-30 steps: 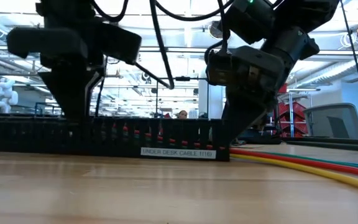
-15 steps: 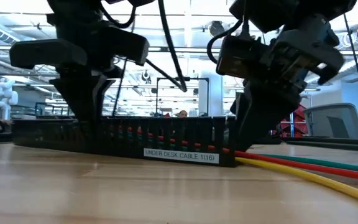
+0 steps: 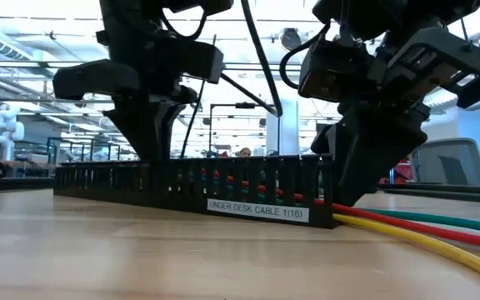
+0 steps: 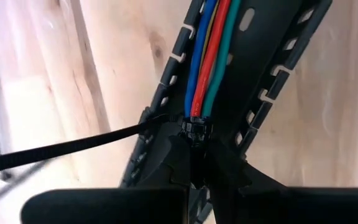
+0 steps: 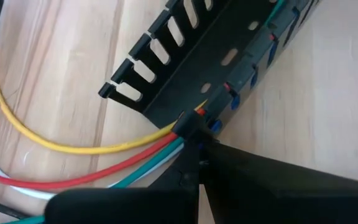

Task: Ziptie cables
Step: Put the zip tied cable wires into the black cable duct

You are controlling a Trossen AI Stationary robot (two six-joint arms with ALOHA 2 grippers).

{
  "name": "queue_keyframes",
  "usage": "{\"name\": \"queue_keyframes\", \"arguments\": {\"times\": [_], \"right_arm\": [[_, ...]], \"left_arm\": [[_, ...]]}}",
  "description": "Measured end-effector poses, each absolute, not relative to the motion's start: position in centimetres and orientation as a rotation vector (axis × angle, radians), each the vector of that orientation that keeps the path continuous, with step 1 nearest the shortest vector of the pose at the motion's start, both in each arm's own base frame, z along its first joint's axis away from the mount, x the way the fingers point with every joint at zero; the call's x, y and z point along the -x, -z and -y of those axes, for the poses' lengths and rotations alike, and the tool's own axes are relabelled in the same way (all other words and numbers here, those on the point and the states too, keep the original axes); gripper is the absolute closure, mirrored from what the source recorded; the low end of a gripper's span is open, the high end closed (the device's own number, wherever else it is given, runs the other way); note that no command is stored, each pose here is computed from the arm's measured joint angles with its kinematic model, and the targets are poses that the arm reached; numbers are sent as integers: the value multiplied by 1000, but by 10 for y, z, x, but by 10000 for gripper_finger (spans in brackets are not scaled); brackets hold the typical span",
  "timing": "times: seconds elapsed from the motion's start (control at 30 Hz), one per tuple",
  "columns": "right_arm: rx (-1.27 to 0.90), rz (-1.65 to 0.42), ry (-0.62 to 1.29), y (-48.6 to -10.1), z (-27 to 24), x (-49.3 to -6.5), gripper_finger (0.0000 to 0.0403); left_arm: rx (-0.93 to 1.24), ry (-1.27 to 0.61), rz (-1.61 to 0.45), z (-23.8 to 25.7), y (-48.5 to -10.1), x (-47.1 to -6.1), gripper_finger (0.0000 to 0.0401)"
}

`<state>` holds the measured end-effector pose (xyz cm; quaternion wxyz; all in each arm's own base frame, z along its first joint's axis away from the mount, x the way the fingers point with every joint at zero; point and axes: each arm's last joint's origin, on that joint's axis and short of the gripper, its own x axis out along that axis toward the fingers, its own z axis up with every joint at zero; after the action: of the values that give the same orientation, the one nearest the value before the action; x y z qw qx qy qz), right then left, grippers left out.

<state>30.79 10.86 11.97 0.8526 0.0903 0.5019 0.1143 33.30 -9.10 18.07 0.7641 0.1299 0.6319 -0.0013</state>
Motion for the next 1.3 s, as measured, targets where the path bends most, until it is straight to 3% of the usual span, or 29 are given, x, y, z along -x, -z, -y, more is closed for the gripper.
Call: {"name": "queue_keyframes", "arguments": {"times": [0.3,0.73,0.97,1.3], "right_arm": [[-163,-1073,-344,-119,-111,-306,403],[-103,-1071,-419,-119,-117,-303,403],[-276,-1089,-237,-119,-108,-307,403],[-456,-1106,26,-118,-106,-305,403]], "left_arm": [[-563,32,-1288,88,-183,-341,373],[-574,29,-1290,87,-184,-341,377],[-530,-10,-1309,85,-184,-339,379],[-221,-159,-1404,84,-183,-329,396]]}}
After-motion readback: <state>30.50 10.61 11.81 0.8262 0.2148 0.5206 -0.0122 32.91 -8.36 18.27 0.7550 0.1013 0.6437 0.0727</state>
